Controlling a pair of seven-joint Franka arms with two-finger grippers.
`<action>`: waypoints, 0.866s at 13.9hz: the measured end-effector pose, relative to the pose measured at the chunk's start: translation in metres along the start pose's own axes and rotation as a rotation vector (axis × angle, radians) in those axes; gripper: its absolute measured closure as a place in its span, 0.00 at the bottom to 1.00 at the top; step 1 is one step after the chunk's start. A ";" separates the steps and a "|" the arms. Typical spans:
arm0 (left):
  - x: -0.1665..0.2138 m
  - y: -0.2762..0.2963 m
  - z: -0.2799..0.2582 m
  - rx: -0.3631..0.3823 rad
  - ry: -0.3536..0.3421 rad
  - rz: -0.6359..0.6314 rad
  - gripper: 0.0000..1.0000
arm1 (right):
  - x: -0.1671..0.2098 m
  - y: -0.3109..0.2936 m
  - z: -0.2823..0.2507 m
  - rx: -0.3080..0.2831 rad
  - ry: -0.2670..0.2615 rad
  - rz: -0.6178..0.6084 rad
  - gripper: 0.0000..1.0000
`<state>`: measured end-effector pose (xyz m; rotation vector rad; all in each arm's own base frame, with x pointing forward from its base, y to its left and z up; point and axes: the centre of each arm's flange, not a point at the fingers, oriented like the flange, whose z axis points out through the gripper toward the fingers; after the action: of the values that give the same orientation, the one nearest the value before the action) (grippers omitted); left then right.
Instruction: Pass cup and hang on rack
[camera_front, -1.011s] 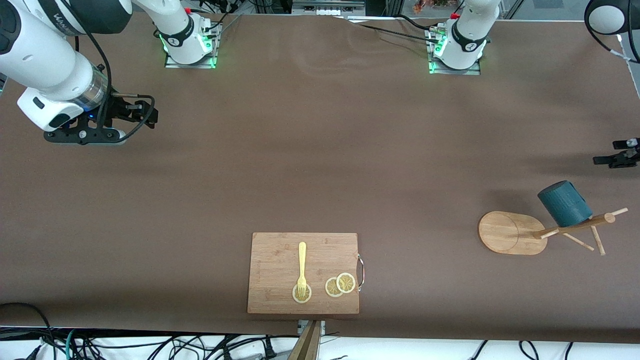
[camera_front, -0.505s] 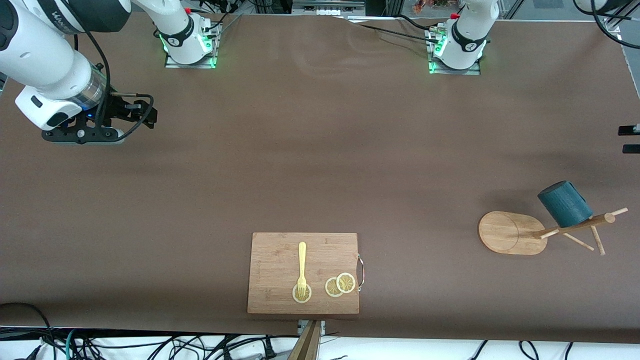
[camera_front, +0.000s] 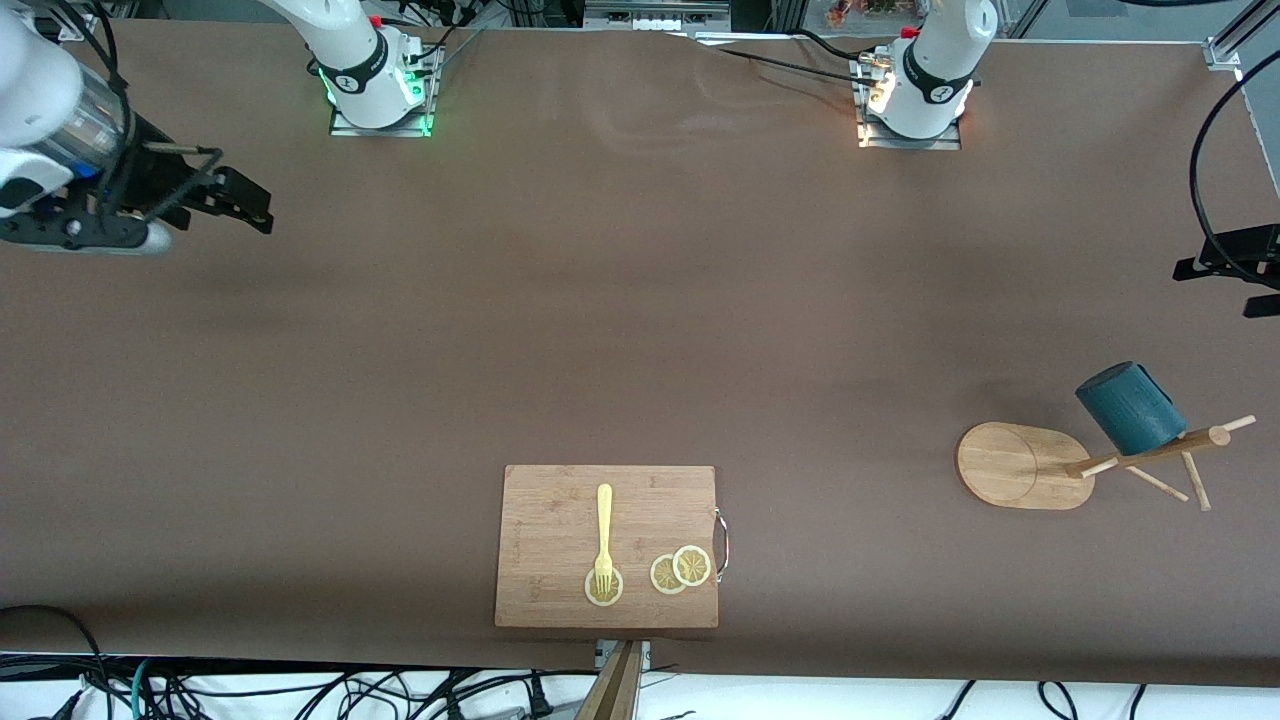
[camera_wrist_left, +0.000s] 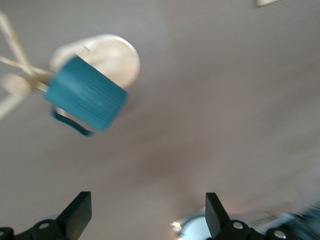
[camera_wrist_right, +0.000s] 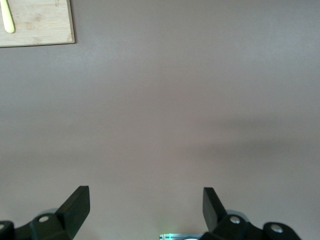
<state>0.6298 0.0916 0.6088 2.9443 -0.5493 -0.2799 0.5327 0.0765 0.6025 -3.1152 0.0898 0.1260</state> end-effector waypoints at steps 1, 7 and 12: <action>0.003 0.015 -0.014 0.060 0.034 0.016 0.00 | -0.002 0.003 -0.003 0.003 0.005 0.005 0.00; -0.001 0.101 -0.018 0.094 0.056 -0.192 0.00 | 0.002 0.005 0.002 0.025 -0.008 0.008 0.00; -0.006 0.128 -0.012 0.100 0.045 -0.246 0.00 | 0.008 0.004 0.009 0.024 -0.008 0.008 0.00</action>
<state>0.5831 -0.0234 0.6421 3.1074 -0.1996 -0.2161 0.5394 0.0722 0.5932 -3.0908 0.1027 0.1362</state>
